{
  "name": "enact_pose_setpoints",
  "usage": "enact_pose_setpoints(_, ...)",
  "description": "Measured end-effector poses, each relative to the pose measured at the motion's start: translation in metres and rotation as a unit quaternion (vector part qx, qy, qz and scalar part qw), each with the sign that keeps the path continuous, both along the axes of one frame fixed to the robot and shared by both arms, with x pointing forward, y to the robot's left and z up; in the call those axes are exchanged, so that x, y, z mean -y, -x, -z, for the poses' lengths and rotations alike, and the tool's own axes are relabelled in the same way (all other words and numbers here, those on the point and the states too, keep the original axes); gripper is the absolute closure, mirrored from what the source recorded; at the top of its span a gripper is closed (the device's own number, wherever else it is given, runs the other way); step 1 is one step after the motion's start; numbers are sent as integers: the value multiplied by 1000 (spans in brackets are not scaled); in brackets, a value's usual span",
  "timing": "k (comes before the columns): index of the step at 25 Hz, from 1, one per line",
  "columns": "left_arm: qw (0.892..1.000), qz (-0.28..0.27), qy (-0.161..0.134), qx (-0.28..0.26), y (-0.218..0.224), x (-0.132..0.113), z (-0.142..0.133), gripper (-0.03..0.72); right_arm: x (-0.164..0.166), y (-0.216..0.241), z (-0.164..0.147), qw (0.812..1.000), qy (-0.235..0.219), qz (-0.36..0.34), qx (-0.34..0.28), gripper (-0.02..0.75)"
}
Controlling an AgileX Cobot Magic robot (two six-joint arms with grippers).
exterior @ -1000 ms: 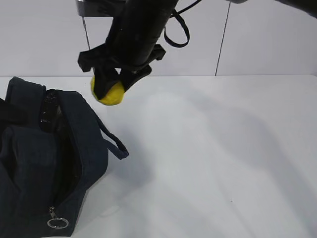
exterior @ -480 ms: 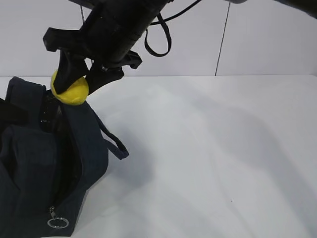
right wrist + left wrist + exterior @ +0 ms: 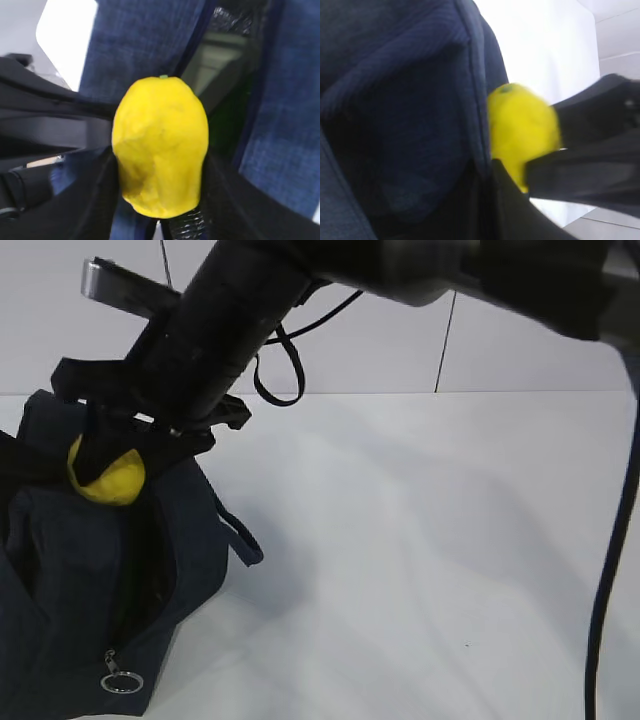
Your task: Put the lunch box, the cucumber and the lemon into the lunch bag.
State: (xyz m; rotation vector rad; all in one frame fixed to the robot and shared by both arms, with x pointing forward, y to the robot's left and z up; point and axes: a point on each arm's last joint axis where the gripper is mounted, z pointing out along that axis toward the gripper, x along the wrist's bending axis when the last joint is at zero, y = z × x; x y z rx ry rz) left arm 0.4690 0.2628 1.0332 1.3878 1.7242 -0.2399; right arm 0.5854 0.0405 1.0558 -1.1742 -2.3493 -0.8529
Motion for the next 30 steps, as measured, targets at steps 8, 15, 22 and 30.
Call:
enact_pose_setpoints(8,1000,3,1,0,0,0,0,694,3,-3,9,998,34,-24,36,367)
enact_pose_setpoints(15,1000,2,2,0,0,0,0,694,3,-2,9,997,36,-51,52,237)
enact_pose_setpoints(22,1000,2,2,0,0,0,0,694,4,-2,9,996,37,-61,55,169)
enact_pose_setpoints(30,1000,2,2,0,0,0,0,694,9,-7,9,995,47,-58,62,167)
